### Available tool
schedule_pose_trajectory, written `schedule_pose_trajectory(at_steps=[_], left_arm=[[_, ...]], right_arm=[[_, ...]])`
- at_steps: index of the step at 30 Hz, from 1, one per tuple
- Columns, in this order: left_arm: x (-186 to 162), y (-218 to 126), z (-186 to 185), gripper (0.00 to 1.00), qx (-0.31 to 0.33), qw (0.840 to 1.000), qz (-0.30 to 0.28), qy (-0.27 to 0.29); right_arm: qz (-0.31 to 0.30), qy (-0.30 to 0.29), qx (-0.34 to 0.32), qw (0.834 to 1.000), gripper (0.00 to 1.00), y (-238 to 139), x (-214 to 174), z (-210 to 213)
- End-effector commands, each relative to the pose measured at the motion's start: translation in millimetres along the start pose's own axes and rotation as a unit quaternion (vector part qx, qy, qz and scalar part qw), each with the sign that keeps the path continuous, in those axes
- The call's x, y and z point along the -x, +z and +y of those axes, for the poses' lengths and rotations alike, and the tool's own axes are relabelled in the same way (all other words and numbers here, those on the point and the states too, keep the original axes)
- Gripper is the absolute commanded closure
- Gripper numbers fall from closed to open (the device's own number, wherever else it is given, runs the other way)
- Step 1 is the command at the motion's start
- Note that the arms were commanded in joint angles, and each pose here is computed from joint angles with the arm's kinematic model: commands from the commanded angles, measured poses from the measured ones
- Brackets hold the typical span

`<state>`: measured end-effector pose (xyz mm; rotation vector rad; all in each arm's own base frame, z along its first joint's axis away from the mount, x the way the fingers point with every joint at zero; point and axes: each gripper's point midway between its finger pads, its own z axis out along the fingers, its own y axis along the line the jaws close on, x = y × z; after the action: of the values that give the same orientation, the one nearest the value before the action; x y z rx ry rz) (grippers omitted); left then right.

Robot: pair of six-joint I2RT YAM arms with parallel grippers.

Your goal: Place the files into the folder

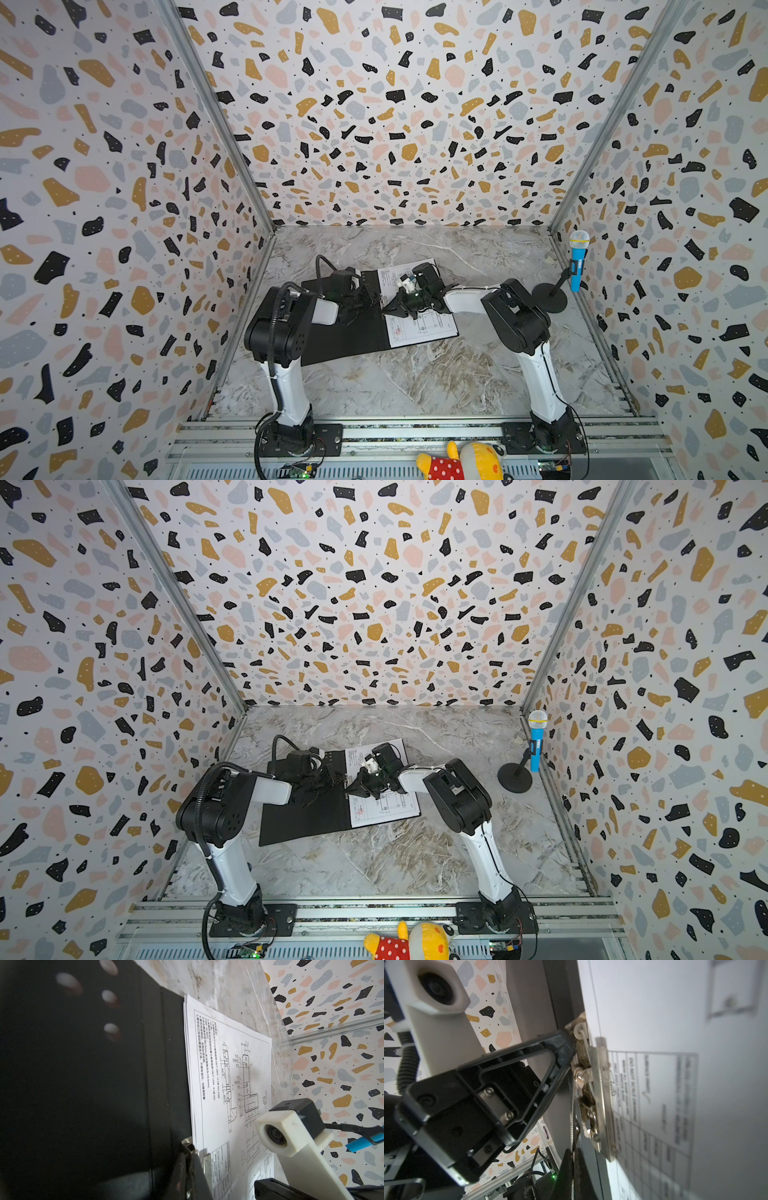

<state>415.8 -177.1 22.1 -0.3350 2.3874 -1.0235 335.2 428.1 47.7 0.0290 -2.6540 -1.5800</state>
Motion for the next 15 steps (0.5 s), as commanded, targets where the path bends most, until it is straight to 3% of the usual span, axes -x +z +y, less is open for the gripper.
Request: schedule_pose_trajectory(at_steps=[1, 15], left_arm=[[-23, 8, 29, 0.94, 0.042, 0.998, 0.037, -0.019], [-21, 9, 21, 0.95, 0.0, 0.998, 0.029, -0.052]], right_arm=[[0.002, -0.049, -0.039, 0.998, 1.0, -8, -6, -6], [-0.026, -0.061, -0.125, 0.99, 1.0, -5, -9, -56]])
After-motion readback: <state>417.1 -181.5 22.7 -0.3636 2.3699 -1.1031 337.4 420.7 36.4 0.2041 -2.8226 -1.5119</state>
